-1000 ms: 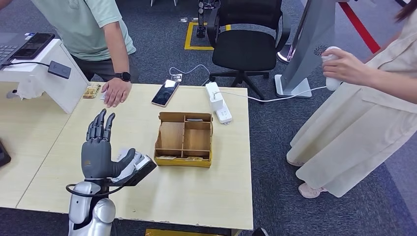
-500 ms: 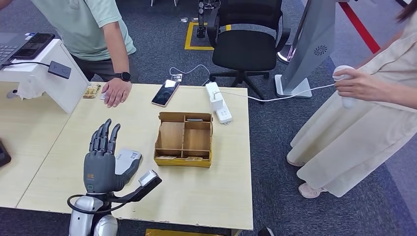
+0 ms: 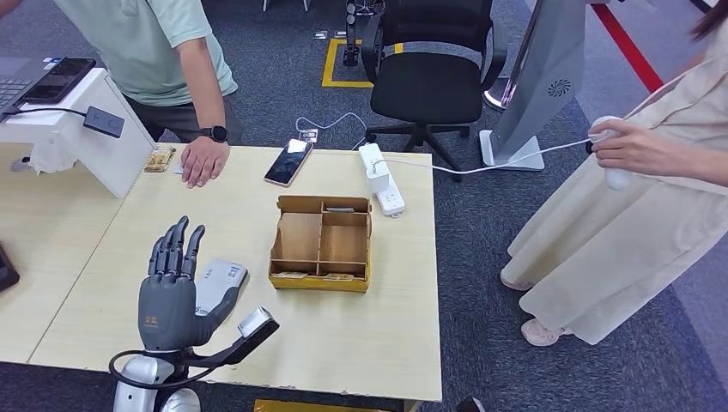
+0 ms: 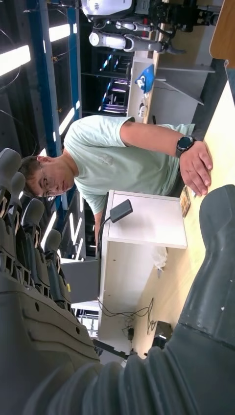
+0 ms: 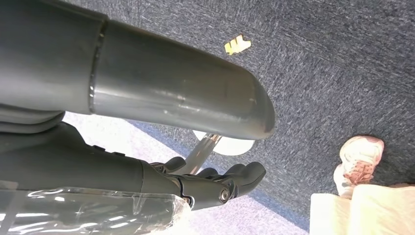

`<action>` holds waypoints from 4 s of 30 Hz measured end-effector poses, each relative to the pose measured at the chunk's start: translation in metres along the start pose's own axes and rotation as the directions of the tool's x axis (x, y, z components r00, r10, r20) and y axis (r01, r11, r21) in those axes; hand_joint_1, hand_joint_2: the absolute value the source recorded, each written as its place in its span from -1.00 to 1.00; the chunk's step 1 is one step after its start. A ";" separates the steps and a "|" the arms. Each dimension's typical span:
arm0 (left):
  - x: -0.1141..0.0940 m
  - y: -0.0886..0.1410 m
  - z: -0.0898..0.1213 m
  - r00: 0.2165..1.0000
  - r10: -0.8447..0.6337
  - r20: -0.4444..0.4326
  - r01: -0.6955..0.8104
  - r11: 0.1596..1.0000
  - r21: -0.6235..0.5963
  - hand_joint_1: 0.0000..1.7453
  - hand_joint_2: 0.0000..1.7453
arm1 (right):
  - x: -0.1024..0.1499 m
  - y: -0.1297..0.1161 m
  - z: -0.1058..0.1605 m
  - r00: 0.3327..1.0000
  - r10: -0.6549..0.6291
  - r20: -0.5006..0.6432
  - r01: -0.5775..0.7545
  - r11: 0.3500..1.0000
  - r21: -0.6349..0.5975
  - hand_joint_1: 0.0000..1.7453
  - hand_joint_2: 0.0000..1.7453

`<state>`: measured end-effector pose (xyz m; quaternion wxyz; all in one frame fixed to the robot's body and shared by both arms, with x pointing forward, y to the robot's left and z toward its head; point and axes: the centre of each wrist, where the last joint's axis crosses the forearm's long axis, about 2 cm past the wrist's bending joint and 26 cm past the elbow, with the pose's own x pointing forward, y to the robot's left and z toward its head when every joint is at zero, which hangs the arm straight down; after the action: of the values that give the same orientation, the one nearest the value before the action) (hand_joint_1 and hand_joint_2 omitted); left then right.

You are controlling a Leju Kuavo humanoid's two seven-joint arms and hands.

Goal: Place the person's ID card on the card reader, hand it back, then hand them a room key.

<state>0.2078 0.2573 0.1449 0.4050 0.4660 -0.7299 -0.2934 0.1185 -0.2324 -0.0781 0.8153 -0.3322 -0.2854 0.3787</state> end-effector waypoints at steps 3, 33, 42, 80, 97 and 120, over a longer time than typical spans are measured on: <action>0.000 0.000 0.001 1.000 -0.012 0.002 0.012 1.000 -0.008 -1.00 1.00 | -0.001 0.000 0.000 1.000 -0.003 0.001 0.003 1.000 0.000 -1.00 -1.00; 0.010 -0.025 0.006 0.923 -0.180 0.340 0.252 0.950 -0.182 -1.00 1.00 | 0.007 0.001 -0.001 1.000 -0.018 0.017 0.018 1.000 0.004 -1.00 -1.00; 0.013 -0.031 0.003 0.904 -0.156 0.398 0.256 0.944 -0.210 -1.00 1.00 | 0.011 0.003 0.000 0.999 -0.007 0.031 0.006 1.000 0.015 -1.00 -1.00; 0.013 -0.058 0.005 0.963 0.097 0.252 0.037 0.878 -0.477 -1.00 1.00 | 0.014 0.010 0.004 0.998 0.027 0.063 -0.029 0.999 0.042 -1.00 -1.00; 0.044 -0.067 -0.026 0.970 0.079 0.230 0.017 0.922 -0.388 -1.00 1.00 | 0.018 0.012 0.006 0.995 0.053 0.086 -0.057 0.997 0.049 -1.00 -1.00; 0.040 -0.088 -0.023 0.979 0.092 0.183 0.002 0.889 -0.458 -1.00 1.00 | 0.018 0.013 0.007 0.994 0.060 0.093 -0.066 0.996 0.056 -1.00 -1.00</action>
<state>0.2573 0.1844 0.0986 0.4345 0.3092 -0.6882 -0.4919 0.1178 -0.2089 -0.0801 0.7985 -0.2993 -0.3003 0.4273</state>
